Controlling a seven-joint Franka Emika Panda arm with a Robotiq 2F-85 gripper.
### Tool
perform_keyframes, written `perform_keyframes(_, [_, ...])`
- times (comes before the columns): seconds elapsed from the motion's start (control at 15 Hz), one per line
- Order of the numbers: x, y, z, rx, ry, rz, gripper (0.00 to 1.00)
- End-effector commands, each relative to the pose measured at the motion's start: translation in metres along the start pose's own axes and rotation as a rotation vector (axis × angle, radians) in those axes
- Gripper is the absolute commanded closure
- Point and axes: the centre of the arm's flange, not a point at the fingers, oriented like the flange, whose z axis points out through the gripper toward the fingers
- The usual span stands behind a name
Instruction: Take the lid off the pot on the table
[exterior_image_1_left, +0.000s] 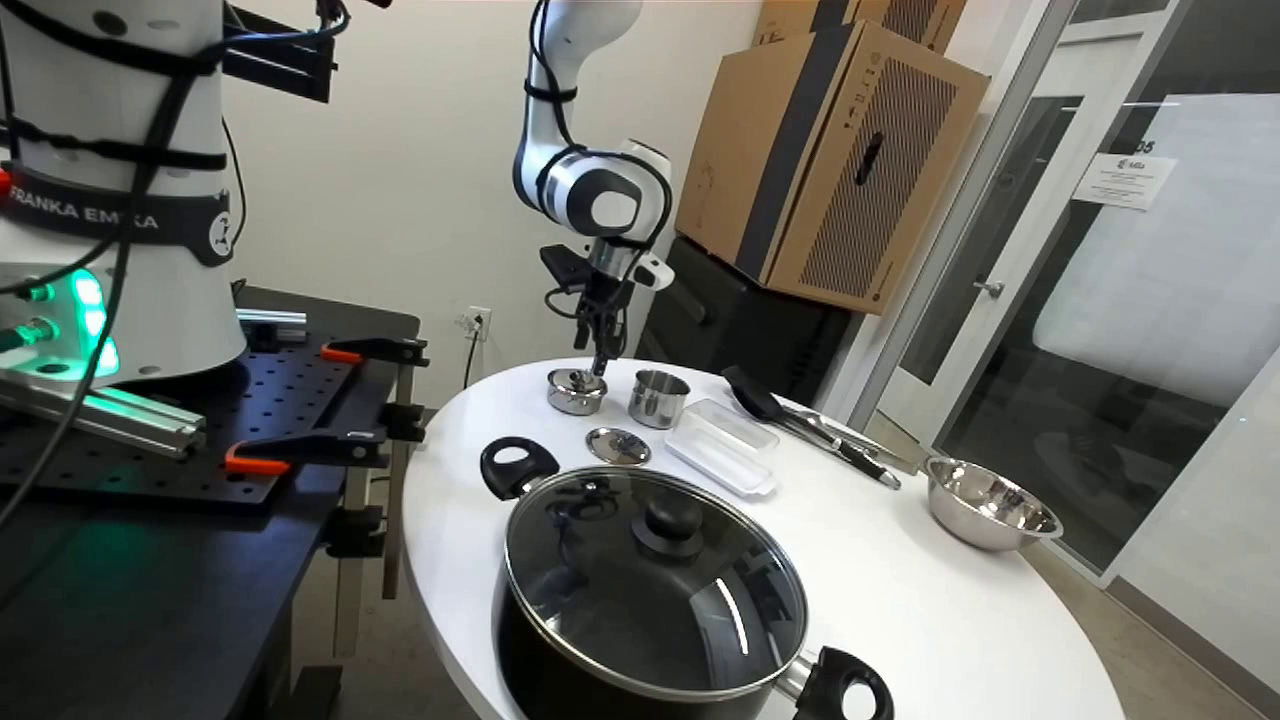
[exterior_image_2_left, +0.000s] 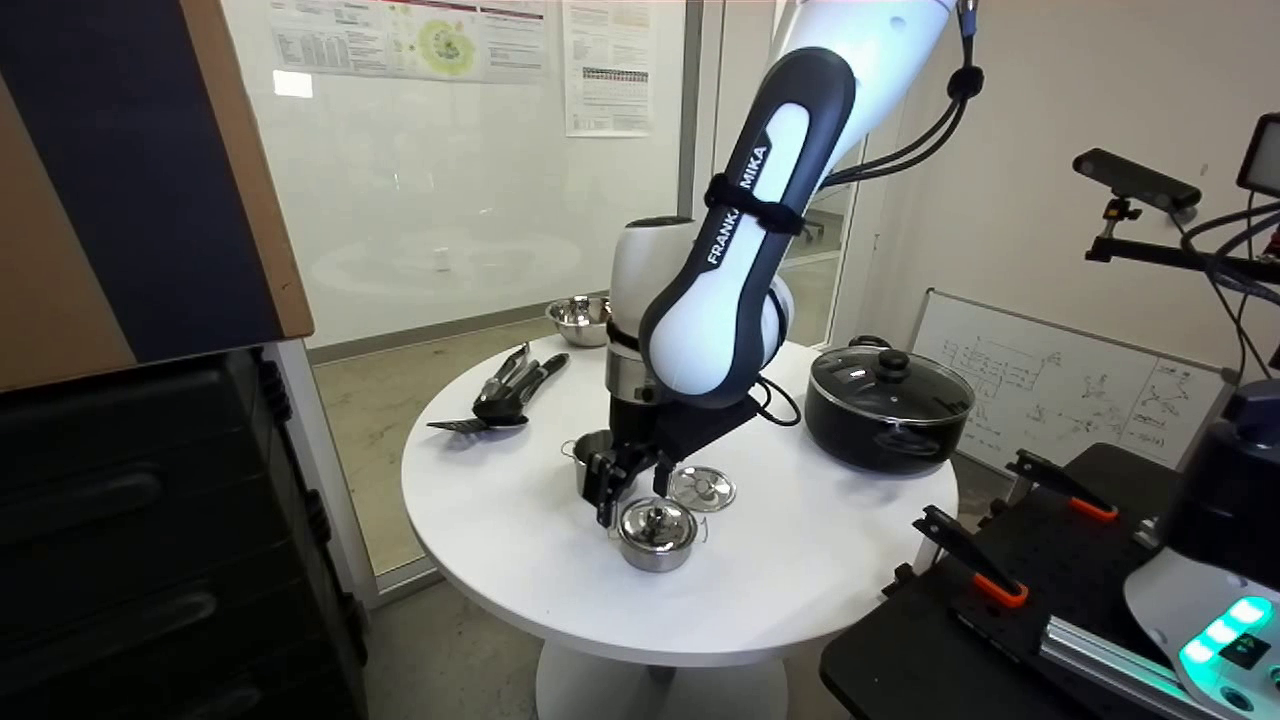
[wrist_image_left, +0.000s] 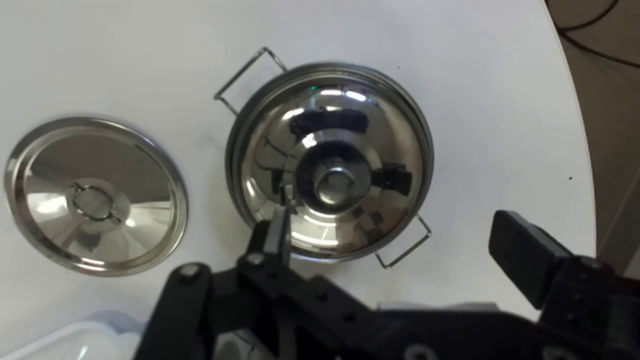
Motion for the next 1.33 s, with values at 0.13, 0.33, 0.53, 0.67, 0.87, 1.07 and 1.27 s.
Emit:
perform_keyframes(0.13, [-0.019,0.009,-0.021,-0.001,-0.002,0.035,0.0])
perform_keyframes(0.33, [-0.031,0.018,-0.019,-0.011,-0.022,0.053,0.0])
perform_keyframes(0.53, [-0.038,0.027,-0.016,-0.011,-0.025,0.062,0.0])
perform_keyframes(0.67, [-0.039,0.03,-0.015,-0.003,-0.009,0.056,0.0])
perform_keyframes(0.87, [-0.035,0.027,-0.016,0.004,0.027,0.042,0.0])
perform_keyframes(1.07, [-0.031,0.024,-0.013,0.005,0.035,0.039,0.0])
perform_keyframes(1.27, [-0.03,0.024,-0.007,-0.004,0.023,0.041,0.01])
